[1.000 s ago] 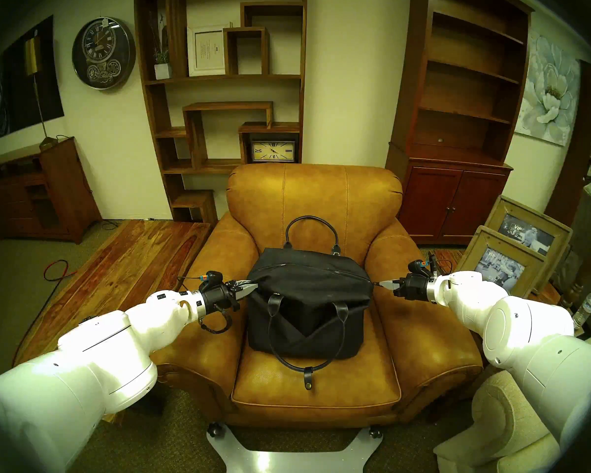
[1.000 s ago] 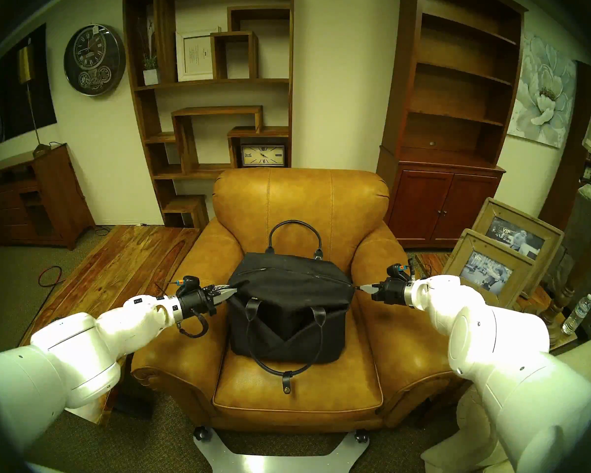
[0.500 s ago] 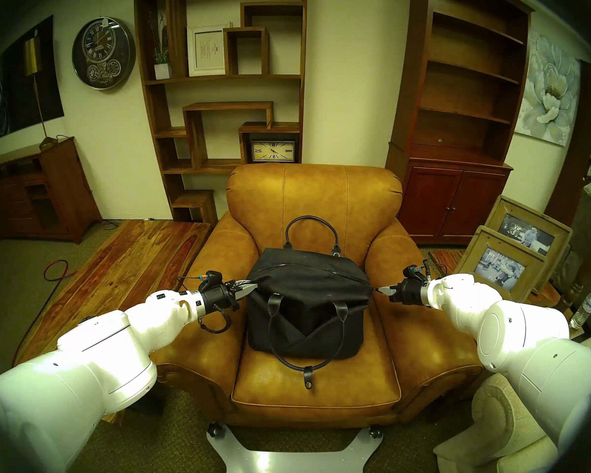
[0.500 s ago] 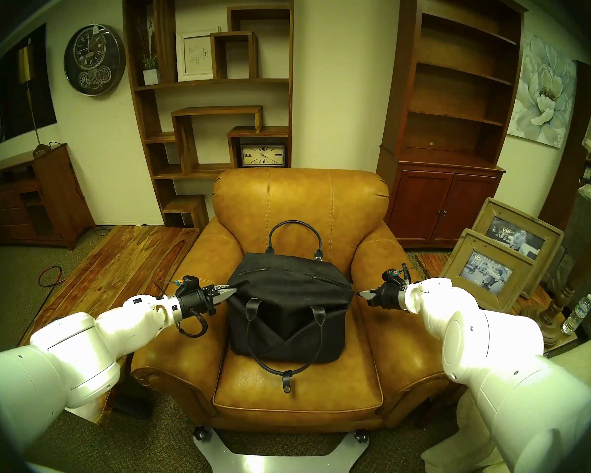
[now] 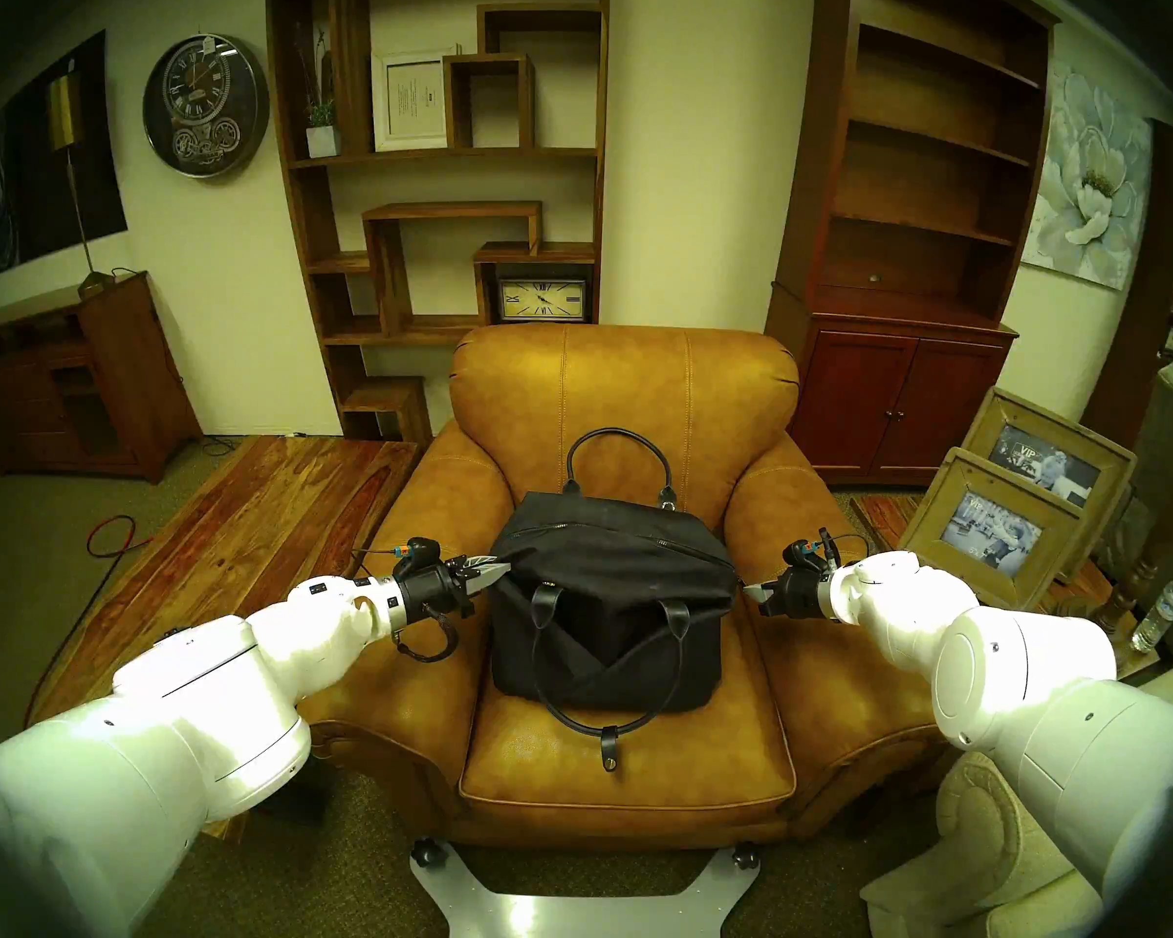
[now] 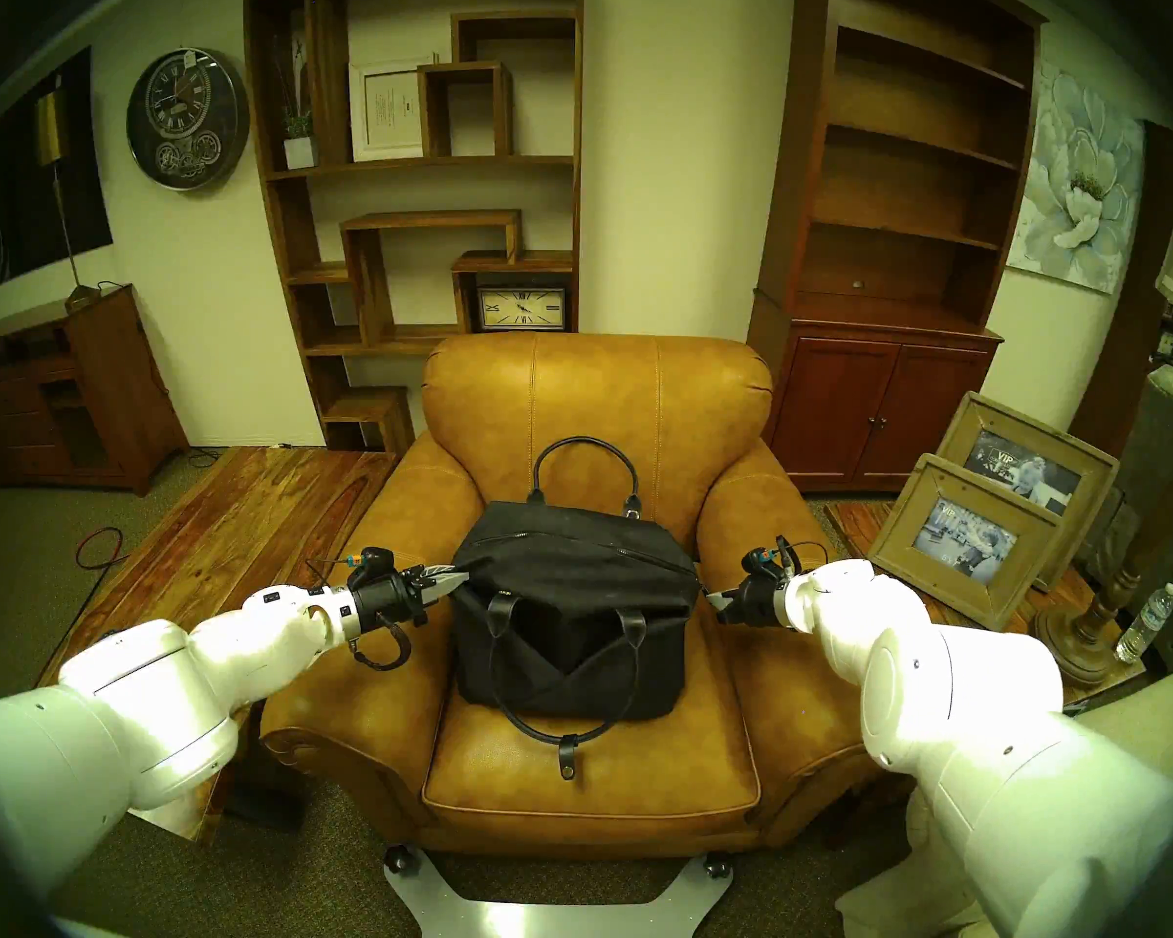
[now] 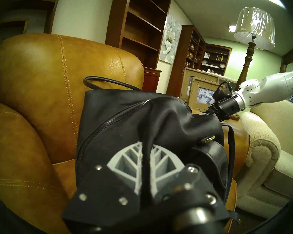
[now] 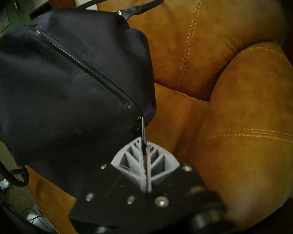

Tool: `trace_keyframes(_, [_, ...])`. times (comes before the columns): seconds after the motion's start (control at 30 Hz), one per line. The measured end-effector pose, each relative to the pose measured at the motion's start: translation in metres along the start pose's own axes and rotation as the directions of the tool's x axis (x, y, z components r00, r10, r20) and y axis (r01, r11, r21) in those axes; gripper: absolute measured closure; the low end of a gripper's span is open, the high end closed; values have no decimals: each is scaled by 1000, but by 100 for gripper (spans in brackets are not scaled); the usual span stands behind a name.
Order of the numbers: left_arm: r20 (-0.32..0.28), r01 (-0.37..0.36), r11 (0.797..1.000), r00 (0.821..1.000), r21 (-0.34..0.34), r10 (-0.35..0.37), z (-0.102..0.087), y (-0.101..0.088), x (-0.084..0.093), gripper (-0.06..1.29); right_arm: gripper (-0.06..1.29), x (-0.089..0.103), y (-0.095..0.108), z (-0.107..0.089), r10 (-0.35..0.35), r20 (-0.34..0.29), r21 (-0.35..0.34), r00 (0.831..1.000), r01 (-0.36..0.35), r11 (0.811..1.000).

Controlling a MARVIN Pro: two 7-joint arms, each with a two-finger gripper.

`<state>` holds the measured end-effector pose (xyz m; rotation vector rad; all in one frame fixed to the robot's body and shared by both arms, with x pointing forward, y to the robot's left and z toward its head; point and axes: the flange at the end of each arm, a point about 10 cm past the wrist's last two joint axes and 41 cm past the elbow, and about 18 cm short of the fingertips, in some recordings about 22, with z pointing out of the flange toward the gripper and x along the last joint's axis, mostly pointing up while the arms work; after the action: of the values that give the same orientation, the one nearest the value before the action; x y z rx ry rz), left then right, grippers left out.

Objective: Close a bag with a zipper

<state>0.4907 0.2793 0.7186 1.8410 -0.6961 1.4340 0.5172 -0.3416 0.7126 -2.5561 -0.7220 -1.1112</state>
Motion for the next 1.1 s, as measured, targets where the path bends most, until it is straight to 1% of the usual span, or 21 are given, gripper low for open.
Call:
trace_keyframes(0.03, [-1,0,1000,1000,-1,0,-1,0,0,116,93,0,0,0,-6,4,-1,1000,6,1000])
trace_keyframes(0.13, [-4,2,1000,1000,-7,-2,-4,-1,1,116,72,-2,4,-3,-34,16,-5,999,34,999])
trace_keyframes(0.2, [-11,3,1000,1000,-13,-3,-7,-2,2,116,41,-1,10,-9,-71,25,-7,997,71,997])
trace_keyframes(0.23, [-13,3,1000,1000,-15,-3,-9,-2,2,116,32,1,14,-12,-88,27,-7,996,88,996])
trace_keyframes(0.3, [-15,3,1000,1000,-18,-3,-11,-3,3,116,22,4,18,-16,-112,26,-10,993,112,994])
trace_keyframes(0.33, [-18,2,1000,1000,-21,-2,-13,-4,4,116,7,9,23,-20,-141,20,-14,990,141,990])
trace_keyframes(0.37, [-20,1,1000,1000,-23,-1,-14,-5,4,115,4,13,26,-23,-158,16,-17,987,158,987])
trace_keyframes(0.43, [-24,-1,1000,1000,-25,0,-16,-5,6,114,3,19,30,-26,-185,8,-21,983,185,983])
trace_keyframes(0.53, [-44,-11,1000,999,-27,9,-22,-10,12,113,3,40,38,-35,-255,-26,-38,967,254,966])
trace_keyframes(0.6, [-53,-16,999,998,-27,14,-24,-12,16,111,3,48,41,-38,-279,-39,-45,960,277,960])
trace_keyframes(0.63, [-60,-19,999,998,-28,17,-25,-13,18,108,3,52,42,-39,-292,-46,-48,955,290,956])
trace_keyframes(0.7, [-82,-30,999,996,-27,28,-29,-17,27,100,3,65,45,-43,-331,-67,-58,941,327,943])
trace_keyframes(0.73, [-100,-39,999,994,-28,36,-31,-20,34,99,3,74,47,-46,-357,-82,-66,931,352,934])
trace_keyframes(0.77, [-111,-44,999,993,-30,40,-32,-21,38,98,3,79,47,-48,-373,-92,-71,923,367,927])
trace_keyframes(0.87, [-131,-53,998,990,-35,48,-33,-23,45,95,3,89,49,-51,-399,-110,-79,910,392,916])
trace_keyframes(0.97, [-162,-68,997,985,-48,59,-34,-25,56,88,3,104,49,-55,-439,-142,-90,887,430,898])
trace_keyframes(1.0, [-169,-71,996,984,-52,61,-35,-26,58,88,3,107,48,-55,-447,-150,-92,882,438,894])
trace_keyframes(1.07, [-190,-79,995,980,-64,65,-36,-27,64,88,3,118,45,-56,-474,-178,-95,862,465,880])
trace_keyframes(1.1, [-194,-80,995,979,-67,66,-37,-27,65,88,3,120,44,-56,-479,-184,-95,858,470,878])
